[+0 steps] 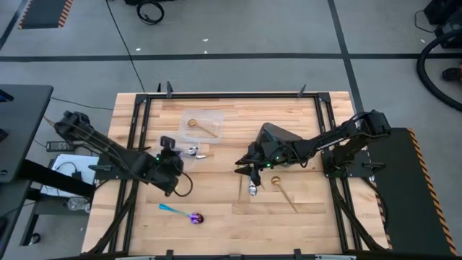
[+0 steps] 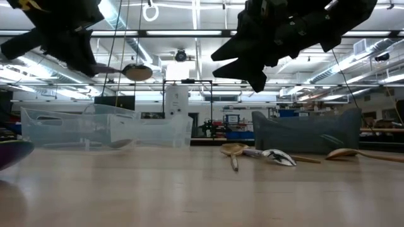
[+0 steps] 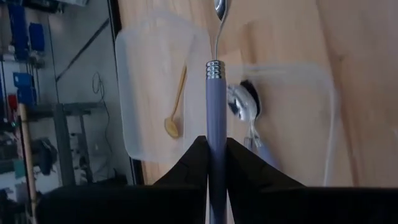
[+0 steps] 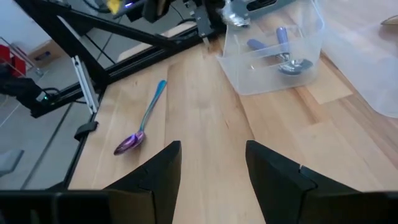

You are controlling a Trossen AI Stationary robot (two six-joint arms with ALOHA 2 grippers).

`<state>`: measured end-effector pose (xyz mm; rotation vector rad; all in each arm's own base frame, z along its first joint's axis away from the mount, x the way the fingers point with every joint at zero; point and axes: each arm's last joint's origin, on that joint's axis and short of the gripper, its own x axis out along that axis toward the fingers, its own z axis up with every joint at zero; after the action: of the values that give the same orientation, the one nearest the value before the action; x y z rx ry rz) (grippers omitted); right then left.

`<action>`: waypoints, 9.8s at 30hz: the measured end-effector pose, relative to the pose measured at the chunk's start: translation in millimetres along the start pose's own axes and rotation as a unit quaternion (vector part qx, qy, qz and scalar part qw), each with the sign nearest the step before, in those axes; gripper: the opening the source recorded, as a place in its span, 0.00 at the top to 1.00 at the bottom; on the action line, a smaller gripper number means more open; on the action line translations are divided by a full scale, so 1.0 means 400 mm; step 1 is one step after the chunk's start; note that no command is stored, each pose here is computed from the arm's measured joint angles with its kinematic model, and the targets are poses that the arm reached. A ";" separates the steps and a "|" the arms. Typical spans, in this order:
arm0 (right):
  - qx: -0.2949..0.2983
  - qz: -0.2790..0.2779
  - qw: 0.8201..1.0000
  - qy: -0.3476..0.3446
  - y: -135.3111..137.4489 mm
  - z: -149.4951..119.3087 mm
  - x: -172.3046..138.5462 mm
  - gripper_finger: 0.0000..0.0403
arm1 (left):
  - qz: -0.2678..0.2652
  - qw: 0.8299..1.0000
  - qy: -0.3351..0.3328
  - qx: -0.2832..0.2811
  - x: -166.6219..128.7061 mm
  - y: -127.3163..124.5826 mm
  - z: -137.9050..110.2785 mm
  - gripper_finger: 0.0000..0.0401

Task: Sort silverware by color (type)
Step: Put the blue spoon into the bottom transparent bin, then put the gold spoon into the top transparent bin

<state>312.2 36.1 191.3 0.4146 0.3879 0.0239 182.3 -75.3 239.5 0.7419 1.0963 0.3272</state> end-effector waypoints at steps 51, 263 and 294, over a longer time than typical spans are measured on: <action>0.005 0.015 1.000 0.021 0.014 -0.013 -0.001 0.53 | -0.183 0.960 0.196 -0.080 0.233 0.101 -0.093 0.58; -0.219 -0.143 0.964 -0.046 0.241 -0.046 -0.016 0.46 | -0.178 0.907 -0.175 -0.340 0.093 0.295 0.208 0.94; -0.210 -0.212 0.954 -0.016 0.163 -0.005 -0.027 0.46 | -0.145 0.918 -0.143 -0.341 0.135 0.343 0.169 0.93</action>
<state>305.1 95.5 219.4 -0.0947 0.4208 -0.3143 282.0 29.4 313.7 -0.0039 0.7233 0.3081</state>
